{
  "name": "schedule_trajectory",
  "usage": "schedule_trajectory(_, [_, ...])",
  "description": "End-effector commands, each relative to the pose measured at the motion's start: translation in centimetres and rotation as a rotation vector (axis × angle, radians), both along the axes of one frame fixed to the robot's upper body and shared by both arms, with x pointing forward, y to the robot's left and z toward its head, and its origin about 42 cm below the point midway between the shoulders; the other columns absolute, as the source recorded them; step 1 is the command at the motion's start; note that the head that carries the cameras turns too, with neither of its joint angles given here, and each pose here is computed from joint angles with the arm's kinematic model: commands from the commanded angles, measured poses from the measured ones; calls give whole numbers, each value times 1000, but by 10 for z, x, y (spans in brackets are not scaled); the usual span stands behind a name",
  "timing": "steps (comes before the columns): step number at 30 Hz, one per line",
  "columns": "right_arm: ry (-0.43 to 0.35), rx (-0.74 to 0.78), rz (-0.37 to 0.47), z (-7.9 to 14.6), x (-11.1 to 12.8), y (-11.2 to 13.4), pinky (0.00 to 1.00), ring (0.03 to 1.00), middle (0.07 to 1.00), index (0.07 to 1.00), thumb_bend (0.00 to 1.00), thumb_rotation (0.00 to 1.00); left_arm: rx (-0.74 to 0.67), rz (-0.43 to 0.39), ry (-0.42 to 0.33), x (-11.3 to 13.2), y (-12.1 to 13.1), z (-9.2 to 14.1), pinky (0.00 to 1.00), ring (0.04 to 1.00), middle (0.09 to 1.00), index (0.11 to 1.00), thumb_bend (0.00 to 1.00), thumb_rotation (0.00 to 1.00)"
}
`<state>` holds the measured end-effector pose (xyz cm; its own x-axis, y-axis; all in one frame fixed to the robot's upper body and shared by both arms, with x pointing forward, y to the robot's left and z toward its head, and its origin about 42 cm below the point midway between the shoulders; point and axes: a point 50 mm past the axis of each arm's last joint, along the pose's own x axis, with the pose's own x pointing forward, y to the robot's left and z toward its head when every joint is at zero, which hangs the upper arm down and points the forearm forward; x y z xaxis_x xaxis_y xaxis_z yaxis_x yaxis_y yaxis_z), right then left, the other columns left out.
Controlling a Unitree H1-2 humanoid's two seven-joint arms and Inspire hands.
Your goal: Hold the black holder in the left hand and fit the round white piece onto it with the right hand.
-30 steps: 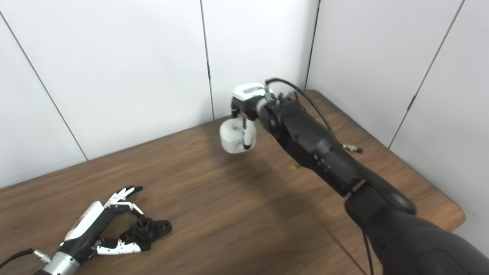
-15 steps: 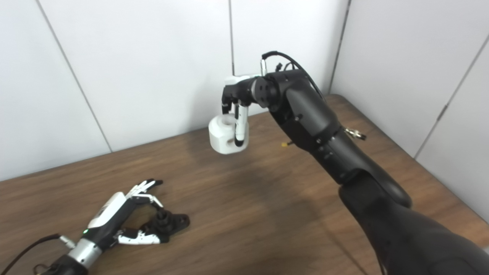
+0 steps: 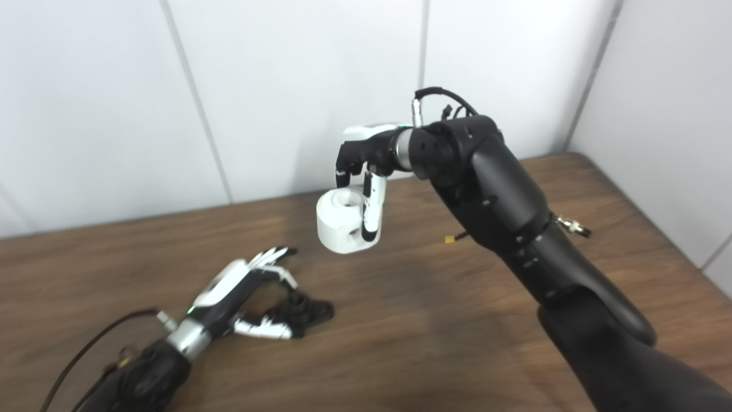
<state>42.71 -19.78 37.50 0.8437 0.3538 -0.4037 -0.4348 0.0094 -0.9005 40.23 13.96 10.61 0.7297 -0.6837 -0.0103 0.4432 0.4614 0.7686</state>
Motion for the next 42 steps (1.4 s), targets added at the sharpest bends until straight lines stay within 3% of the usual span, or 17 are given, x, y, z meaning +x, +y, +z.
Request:
schedule_trajectory(1, [-107,26,34,23,-6,5,967,926,811,480,525,139,154,-16,218,-39,-10,-63,1000,1000,953,481,524,61])
schedule_trajectory(8, [-154,93,82,7,-21,15,1000,956,801,480,525,138,138,-7,222,-39,-19,-64,1000,1000,949,480,524,61])
schedule_trajectory(17, [-128,135,128,-12,-33,26,1000,958,805,481,525,138,133,-10,225,-39,-25,-61,1000,1000,942,480,524,62])
schedule_trajectory(34, [-84,128,174,-31,-30,35,1000,942,785,480,525,138,129,-15,210,-39,-30,-58,1000,1000,931,480,524,63])
schedule_trajectory(42, [-65,127,155,-39,-25,38,1000,958,803,481,525,138,131,-18,213,-41,-31,-56,1000,1000,936,480,524,64])
